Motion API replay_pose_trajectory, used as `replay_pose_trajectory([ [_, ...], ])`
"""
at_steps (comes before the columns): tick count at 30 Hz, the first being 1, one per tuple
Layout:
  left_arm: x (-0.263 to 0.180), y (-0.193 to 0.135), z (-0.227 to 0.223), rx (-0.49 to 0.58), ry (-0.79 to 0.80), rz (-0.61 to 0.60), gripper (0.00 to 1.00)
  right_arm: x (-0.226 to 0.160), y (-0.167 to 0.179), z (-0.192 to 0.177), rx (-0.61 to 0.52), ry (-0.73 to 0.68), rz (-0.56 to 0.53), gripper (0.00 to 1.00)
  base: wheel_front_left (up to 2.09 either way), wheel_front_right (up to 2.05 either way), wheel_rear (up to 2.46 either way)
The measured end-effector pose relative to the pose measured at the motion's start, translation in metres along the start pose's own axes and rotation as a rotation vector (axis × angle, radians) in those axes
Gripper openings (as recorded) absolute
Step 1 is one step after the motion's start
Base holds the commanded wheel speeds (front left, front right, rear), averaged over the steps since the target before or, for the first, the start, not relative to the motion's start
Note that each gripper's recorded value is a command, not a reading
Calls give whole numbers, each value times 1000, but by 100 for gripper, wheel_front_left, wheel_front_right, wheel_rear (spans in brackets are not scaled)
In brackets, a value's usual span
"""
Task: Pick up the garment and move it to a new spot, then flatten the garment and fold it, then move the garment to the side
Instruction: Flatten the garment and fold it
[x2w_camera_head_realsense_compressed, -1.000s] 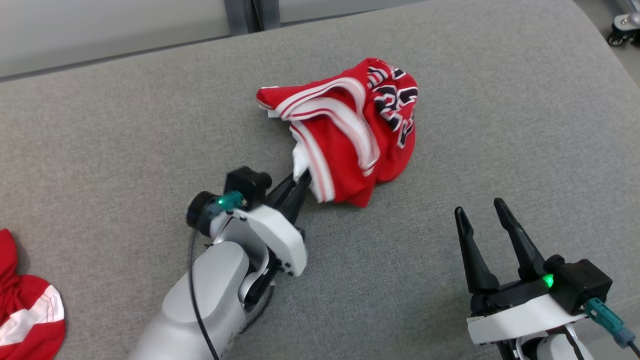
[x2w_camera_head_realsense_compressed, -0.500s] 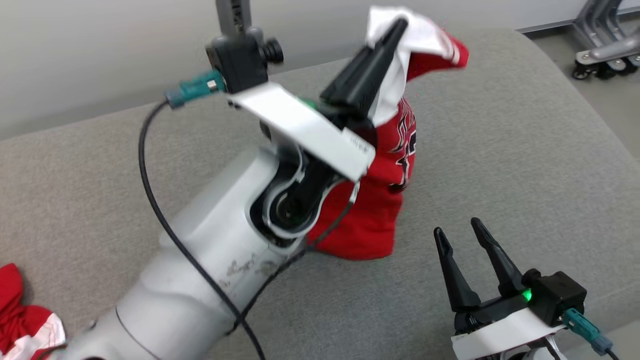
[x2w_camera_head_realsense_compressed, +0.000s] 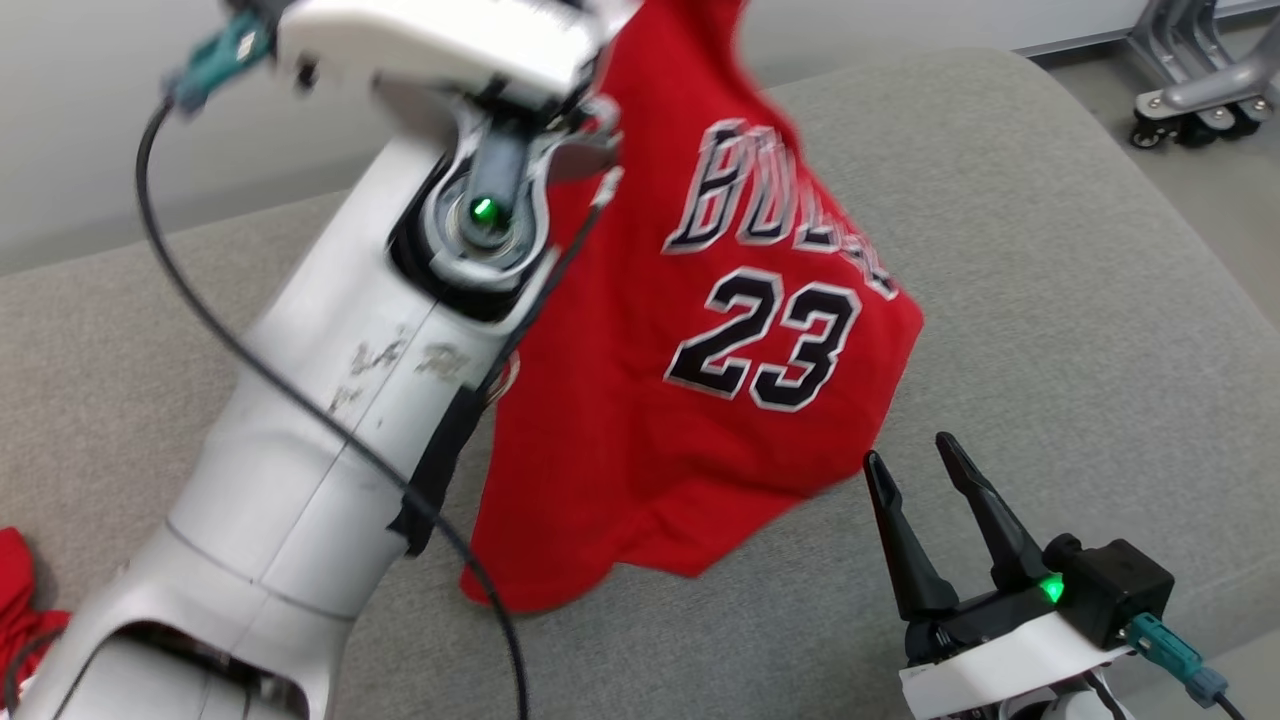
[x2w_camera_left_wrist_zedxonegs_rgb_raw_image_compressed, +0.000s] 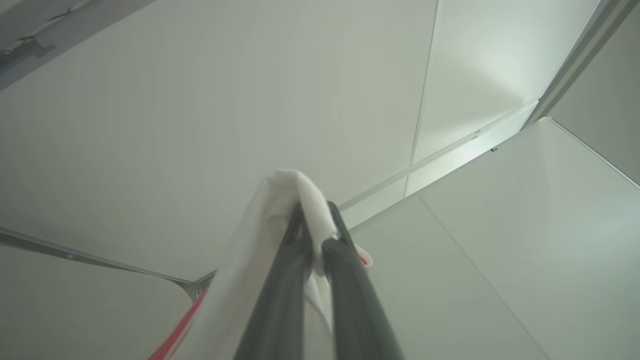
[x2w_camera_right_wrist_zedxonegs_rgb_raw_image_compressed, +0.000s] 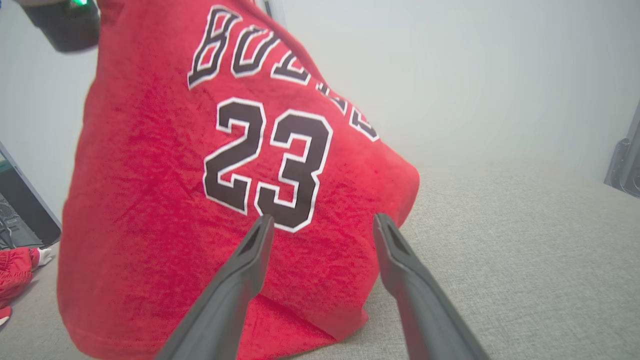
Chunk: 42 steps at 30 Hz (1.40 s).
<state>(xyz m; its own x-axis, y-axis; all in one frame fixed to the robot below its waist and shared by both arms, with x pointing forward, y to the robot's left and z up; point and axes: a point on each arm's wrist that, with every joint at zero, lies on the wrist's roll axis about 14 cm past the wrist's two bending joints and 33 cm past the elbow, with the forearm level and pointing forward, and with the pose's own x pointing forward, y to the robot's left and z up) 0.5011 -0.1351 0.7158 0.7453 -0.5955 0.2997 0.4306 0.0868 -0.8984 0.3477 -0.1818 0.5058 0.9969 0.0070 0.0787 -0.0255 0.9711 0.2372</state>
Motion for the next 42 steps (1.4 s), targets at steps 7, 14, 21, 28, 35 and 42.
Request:
replay_pose_trajectory([
  [7,-79,167,42,44,-166,429,0,11,5,-10,-1,26,22,100,0,0,0],
  [14,-170,237,89,185,-315,633,20,20,19,-23,-6,59,74,100,0,0,0],
  [21,-197,219,146,402,-451,584,68,26,37,-31,-5,76,132,100,0,0,0],
  [28,-196,200,153,548,-436,519,100,26,47,-34,0,87,164,100,0,0,0],
  [35,-207,179,142,819,-354,484,100,22,59,-44,9,117,198,100,0,0,0],
  [42,-259,162,143,956,-387,529,100,12,71,-65,42,188,228,100,0,0,0],
])
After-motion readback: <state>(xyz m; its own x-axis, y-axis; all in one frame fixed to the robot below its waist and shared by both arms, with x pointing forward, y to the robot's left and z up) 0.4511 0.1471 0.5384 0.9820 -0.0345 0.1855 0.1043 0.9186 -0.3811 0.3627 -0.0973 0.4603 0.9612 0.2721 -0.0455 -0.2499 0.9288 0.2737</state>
